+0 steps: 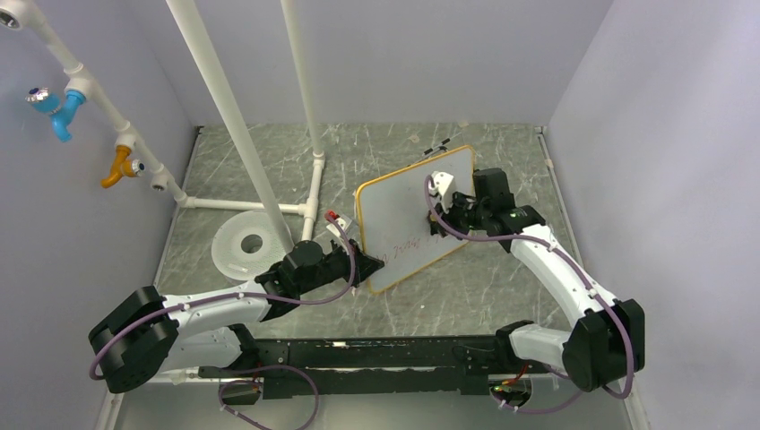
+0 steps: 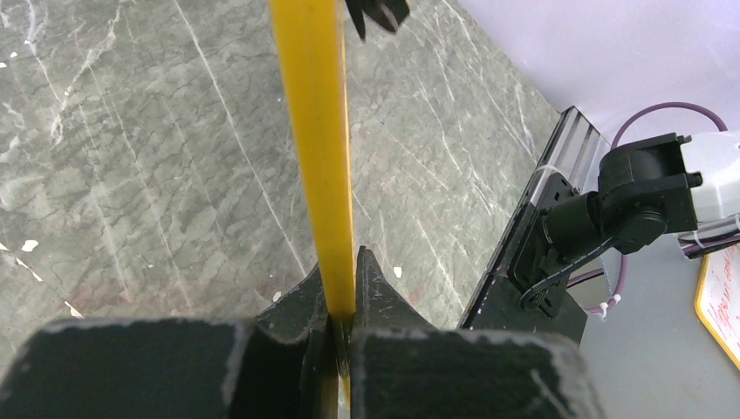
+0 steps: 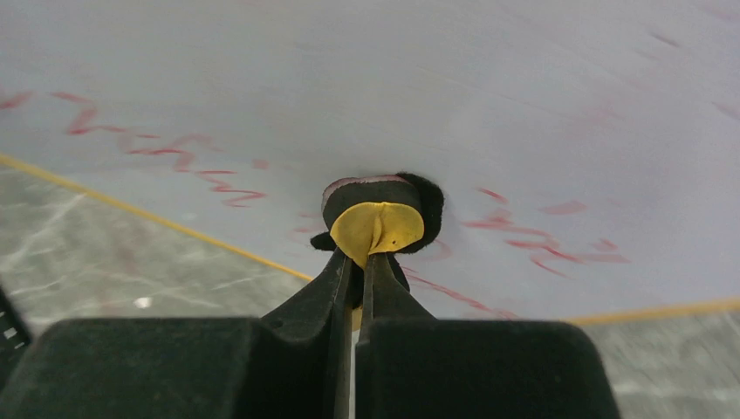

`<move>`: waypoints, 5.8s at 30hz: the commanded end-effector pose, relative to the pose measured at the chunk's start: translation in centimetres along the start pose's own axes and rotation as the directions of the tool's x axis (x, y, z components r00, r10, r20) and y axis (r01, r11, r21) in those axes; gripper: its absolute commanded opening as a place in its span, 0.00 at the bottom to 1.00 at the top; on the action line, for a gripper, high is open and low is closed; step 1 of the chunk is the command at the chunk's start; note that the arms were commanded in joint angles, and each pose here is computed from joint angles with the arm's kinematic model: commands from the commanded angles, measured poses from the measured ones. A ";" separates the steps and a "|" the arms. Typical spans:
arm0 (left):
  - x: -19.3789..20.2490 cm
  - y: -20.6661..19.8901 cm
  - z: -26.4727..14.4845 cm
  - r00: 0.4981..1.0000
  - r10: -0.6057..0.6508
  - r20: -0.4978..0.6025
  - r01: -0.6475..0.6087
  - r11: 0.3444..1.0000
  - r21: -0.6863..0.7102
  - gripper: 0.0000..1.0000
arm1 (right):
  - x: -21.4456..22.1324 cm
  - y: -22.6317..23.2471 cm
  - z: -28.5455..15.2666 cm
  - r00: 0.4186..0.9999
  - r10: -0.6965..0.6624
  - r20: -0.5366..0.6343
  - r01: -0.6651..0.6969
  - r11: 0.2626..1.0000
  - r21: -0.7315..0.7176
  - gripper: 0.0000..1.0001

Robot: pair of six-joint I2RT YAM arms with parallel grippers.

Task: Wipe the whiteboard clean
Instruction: Erase the whiteboard at the center of the board.

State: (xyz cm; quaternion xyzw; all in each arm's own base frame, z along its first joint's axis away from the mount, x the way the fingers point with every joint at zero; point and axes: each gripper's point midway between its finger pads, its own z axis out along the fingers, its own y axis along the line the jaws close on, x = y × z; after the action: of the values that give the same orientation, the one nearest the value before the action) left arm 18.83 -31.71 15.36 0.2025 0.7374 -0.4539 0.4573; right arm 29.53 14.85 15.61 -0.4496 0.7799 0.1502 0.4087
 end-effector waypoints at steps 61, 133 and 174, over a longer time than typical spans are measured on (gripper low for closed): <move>-2.7 -4.0 -0.3 0.994 0.076 0.085 -0.090 0.980 0.175 0.00 | -2.2 4.4 0.0 0.991 -0.071 0.111 0.093 0.972 -0.214 0.00; -2.9 -4.2 -0.5 0.993 0.083 0.085 -0.097 0.978 0.183 0.00 | 0.5 -5.9 -2.0 0.986 0.159 0.047 -0.165 0.968 0.188 0.00; -3.3 -3.6 -0.6 0.993 0.076 0.092 -0.091 0.982 0.167 0.00 | 2.1 -8.8 -2.4 0.962 0.269 0.043 -0.268 0.909 0.319 0.00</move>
State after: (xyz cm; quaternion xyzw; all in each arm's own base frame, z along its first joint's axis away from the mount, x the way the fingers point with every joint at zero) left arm 18.85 -31.33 15.51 0.2149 0.7340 -0.4538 0.4573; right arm 31.94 10.74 15.78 -0.3328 0.8335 0.1514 0.4142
